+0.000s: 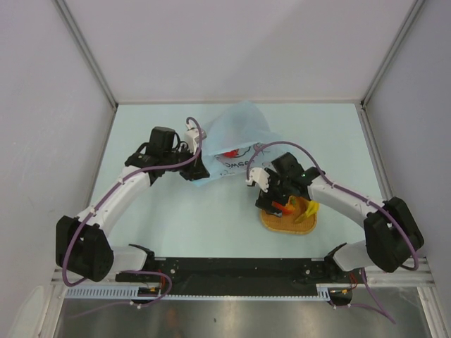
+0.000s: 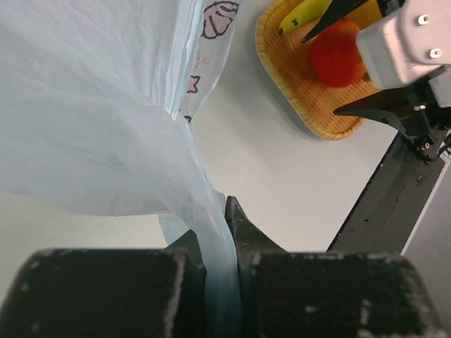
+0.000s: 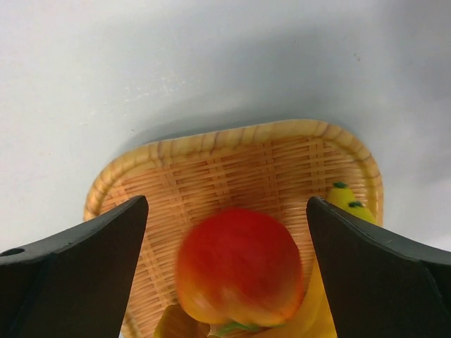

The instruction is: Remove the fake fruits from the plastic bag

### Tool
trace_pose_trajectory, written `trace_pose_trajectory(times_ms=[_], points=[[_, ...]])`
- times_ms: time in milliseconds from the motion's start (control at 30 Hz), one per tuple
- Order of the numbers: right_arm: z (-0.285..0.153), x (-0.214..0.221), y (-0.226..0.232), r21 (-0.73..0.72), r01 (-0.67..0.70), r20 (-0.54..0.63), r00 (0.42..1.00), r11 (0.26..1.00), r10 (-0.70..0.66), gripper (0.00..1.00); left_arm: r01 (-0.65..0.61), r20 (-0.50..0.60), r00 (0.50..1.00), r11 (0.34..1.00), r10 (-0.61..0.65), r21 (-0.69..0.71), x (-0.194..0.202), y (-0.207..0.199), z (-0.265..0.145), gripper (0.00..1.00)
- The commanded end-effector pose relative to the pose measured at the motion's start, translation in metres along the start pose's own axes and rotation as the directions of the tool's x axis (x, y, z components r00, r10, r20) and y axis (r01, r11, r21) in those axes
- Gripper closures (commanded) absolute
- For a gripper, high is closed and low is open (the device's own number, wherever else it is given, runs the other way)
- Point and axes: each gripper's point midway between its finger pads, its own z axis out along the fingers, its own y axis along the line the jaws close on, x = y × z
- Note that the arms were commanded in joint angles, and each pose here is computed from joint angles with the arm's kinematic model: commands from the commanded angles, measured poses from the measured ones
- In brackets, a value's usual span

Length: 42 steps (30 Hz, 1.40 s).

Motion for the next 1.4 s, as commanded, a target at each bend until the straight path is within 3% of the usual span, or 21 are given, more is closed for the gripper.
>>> trace_pose_trajectory(times_ms=[0,200,400,667,733,833,867,967,1233,1367], points=[[-0.035,-0.047,0.004,0.016,0.045,0.166,0.985,0.999,-0.047,0.00,-0.016,0.043,0.999,0.999,0.014,0.045,-0.017,-0.009,-0.003,0.94],[-0.070,-0.127,-0.006,0.072,-0.043,0.410,0.912,0.996,0.010,0.00,0.007,0.054,0.999,0.998,-0.011,0.060,-0.019,-0.013,-0.005,0.94],[-0.018,-0.151,-0.062,0.153,-0.269,0.401,0.896,0.951,0.189,0.20,0.035,0.087,0.995,0.997,-0.042,0.075,-0.030,-0.020,-0.008,0.94],[0.023,-0.183,-0.135,0.138,-0.515,0.469,0.787,0.846,0.402,0.35,0.054,0.096,0.993,0.995,-0.062,0.086,-0.023,-0.025,-0.010,0.95],[0.042,-0.178,-0.147,0.150,-0.557,0.455,0.773,0.817,0.443,0.34,0.058,0.092,0.994,0.994,-0.067,0.088,-0.019,-0.026,-0.012,0.99],[0.050,-0.187,-0.165,0.175,-0.574,0.476,0.761,0.800,0.442,0.24,0.073,0.077,0.994,0.992,-0.081,0.099,-0.011,-0.030,-0.013,1.00],[0.065,-0.182,-0.166,0.168,-0.596,0.458,0.753,0.785,0.473,0.13,0.078,0.070,0.994,0.991,-0.085,0.105,-0.008,-0.031,-0.013,1.00],[0.085,-0.182,-0.178,0.193,-0.614,0.457,0.747,0.766,0.483,0.00,0.087,0.061,0.994,0.991,-0.094,0.107,-0.003,-0.031,-0.013,1.00],[0.131,-0.179,-0.197,0.239,-0.597,0.422,0.774,0.766,0.472,0.01,0.098,0.043,0.994,0.990,-0.102,0.103,-0.004,-0.027,-0.008,1.00],[0.121,-0.180,-0.200,0.274,-0.564,0.413,0.800,0.779,0.434,0.12,0.088,0.046,0.995,0.992,-0.092,0.093,-0.009,-0.024,-0.007,1.00]])
